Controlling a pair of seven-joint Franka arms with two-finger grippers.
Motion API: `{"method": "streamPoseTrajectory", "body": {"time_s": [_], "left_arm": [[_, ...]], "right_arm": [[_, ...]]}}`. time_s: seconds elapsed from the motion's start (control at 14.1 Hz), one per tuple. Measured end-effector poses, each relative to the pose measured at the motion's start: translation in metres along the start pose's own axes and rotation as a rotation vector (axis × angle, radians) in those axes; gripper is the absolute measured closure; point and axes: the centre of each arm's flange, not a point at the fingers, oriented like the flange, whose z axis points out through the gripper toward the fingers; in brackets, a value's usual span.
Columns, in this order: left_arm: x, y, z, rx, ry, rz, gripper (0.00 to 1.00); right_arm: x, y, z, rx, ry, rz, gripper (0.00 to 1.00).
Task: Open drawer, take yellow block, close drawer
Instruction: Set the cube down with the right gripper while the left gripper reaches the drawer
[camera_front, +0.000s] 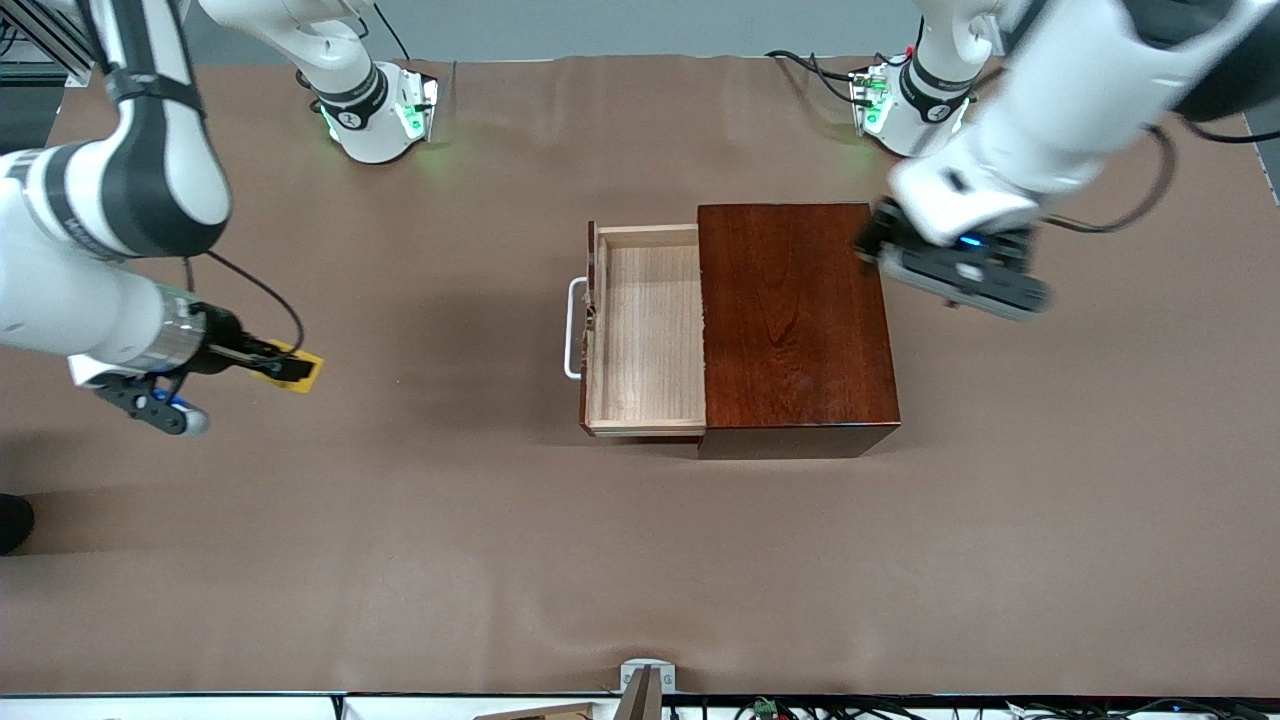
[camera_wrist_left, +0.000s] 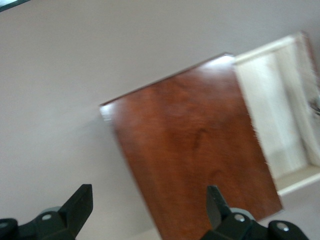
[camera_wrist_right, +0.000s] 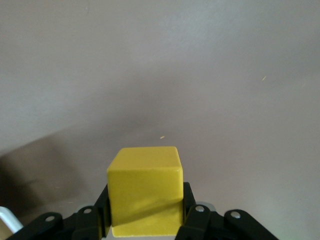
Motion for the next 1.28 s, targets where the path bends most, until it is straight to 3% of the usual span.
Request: {"method": "streamPoseTrajectory", "body": {"time_s": [0.28, 0.43, 0.57, 0.99, 1.28], "left_arm": [[0.000, 0.113, 0.017, -0.013, -0.017, 0.193, 0.00], [0.007, 0.157, 0.032, -0.034, -0.025, 0.299, 0.00], [0.016, 0.200, 0.055, -0.059, -0.035, 0.389, 0.00], [0.030, 0.286, 0.128, -0.117, -0.009, 0.619, 0.00], [0.038, 0.300, 0.163, -0.091, 0.016, 0.812, 0.00]], "right_arm": [[0.027, 0.054, 0.011, -0.056, 0.010, -0.152, 0.44], [0.037, 0.059, 0.023, -0.123, 0.031, -0.193, 0.44], [0.043, 0.055, 0.036, -0.148, 0.039, -0.231, 0.44], [0.073, 0.072, 0.098, -0.151, 0.083, -0.284, 0.44], [0.085, 0.071, 0.126, -0.148, 0.110, -0.287, 0.44]]}}
